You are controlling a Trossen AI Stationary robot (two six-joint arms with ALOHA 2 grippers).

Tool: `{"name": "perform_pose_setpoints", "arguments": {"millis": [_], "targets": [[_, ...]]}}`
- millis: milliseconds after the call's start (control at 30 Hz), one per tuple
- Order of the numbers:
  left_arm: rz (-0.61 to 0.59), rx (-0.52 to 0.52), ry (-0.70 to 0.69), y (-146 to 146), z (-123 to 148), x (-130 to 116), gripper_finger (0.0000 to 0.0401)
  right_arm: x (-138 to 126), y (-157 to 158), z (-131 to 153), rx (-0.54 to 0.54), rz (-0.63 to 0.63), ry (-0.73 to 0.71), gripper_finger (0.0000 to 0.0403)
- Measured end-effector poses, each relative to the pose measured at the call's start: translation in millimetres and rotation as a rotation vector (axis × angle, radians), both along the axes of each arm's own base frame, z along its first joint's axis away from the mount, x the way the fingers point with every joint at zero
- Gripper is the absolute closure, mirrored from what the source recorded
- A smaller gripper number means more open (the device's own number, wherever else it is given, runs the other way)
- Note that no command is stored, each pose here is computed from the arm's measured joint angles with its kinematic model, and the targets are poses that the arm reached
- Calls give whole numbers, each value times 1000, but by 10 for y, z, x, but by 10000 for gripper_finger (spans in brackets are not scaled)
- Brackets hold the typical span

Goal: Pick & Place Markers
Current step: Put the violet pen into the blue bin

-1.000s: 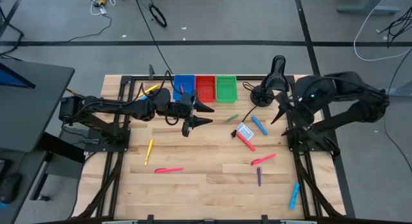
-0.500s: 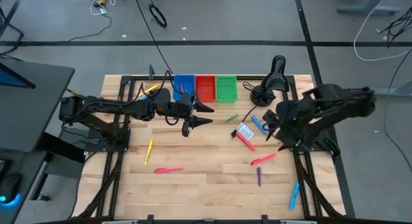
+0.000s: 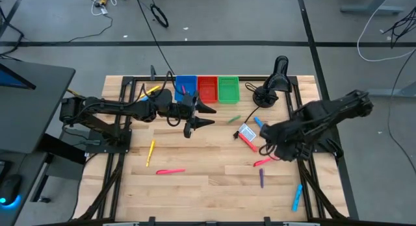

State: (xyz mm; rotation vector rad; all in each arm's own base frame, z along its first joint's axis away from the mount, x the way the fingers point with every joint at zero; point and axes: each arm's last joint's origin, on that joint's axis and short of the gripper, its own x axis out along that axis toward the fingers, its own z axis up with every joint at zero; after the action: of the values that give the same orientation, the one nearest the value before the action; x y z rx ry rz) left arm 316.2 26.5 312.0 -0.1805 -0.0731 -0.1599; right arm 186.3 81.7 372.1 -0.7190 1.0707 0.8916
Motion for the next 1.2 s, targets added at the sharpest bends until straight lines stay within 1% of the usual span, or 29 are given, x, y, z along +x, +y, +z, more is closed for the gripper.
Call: {"name": "perform_pose_setpoints", "arguments": {"millis": [100,233,367,667,867,1067,1200], "targets": [[0,0,0,0,0,0,190,18,28,-179,-21,26,38,152],[0,0,0,1,0,0,190,66,74,-393,-5,40,55,152],[0,0,0,0,0,0,190,103,152,-588,19,69,44,152],[0,0,0,1,0,0,190,75,339,-1023,23,151,26,152],[0,0,0,0,0,0,190,36,400,-1297,-13,176,-1,152],[0,-1,0,1,0,0,190,27,439,-1518,-5,201,-28,152],[0,-1,0,0,0,0,190,48,454,-1697,-26,226,0,152]]}}
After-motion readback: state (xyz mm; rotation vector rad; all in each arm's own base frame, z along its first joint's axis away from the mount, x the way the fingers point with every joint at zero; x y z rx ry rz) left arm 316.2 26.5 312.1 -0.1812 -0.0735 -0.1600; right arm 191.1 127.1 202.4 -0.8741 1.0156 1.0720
